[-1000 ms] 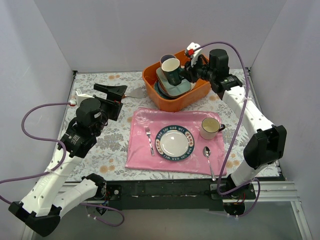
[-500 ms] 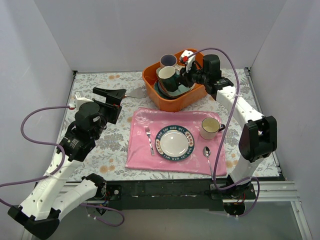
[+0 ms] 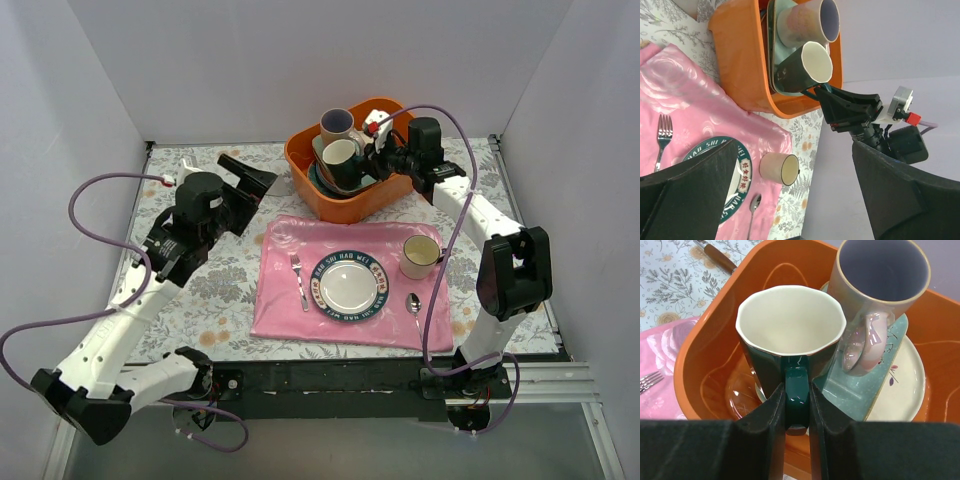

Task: Place the mixed dishes into the plastic bin
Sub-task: Place the cup in the plastic bin.

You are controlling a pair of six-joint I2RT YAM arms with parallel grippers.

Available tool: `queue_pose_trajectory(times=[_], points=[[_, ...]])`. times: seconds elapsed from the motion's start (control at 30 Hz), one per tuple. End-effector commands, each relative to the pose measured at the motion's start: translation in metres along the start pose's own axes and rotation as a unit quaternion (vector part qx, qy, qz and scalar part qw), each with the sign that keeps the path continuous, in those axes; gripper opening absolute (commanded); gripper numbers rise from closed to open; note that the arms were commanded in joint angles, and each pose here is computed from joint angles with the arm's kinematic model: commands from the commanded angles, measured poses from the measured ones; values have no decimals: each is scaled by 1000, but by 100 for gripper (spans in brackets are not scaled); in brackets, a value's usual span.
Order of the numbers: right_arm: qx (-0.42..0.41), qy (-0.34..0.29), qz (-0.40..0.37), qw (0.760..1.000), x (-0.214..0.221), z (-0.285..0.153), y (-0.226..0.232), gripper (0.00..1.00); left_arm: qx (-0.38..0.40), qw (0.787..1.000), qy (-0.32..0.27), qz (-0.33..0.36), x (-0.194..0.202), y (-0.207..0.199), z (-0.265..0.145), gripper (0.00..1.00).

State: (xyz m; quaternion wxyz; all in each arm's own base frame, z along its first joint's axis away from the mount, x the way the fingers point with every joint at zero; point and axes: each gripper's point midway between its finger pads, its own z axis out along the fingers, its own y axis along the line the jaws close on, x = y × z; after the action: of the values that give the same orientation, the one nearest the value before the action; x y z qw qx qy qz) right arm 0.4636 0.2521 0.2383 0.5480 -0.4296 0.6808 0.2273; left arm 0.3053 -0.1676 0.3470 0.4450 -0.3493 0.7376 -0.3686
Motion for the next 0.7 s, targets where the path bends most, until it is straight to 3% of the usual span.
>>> queue_pose_trajectory(times=[0.0,0.03,0.07,0.1,0.13,0.23,0.33,0.53,0.67], points=[[21,-86,-68,994,-54,-8,-16,1,37,998,9,-58,-5,-3,-14,98],[22,-87,-71,993,-55,-8,-17,1,30,995,41,-83,9,12,-9,98],[22,-86,-73,993,-54,-8,-18,1,31,992,36,-120,-2,19,-6,98],[21,-85,-74,993,-51,-6,-18,1,60,978,53,-193,-4,9,-12,98],[22,-87,-77,993,-52,-6,-19,1,38,969,73,-231,6,34,-3,98],[18,-86,-77,993,-48,-5,-20,1,60,929,120,-344,6,35,-5,98],[14,-85,-76,993,-45,-5,-18,1,73,921,131,-360,10,38,-4,98],[18,-74,-75,994,-35,-6,-20,8,50,942,133,-304,11,40,2,98],[23,-69,-72,995,-30,-8,-23,14,53,930,152,-330,15,38,5,98]])
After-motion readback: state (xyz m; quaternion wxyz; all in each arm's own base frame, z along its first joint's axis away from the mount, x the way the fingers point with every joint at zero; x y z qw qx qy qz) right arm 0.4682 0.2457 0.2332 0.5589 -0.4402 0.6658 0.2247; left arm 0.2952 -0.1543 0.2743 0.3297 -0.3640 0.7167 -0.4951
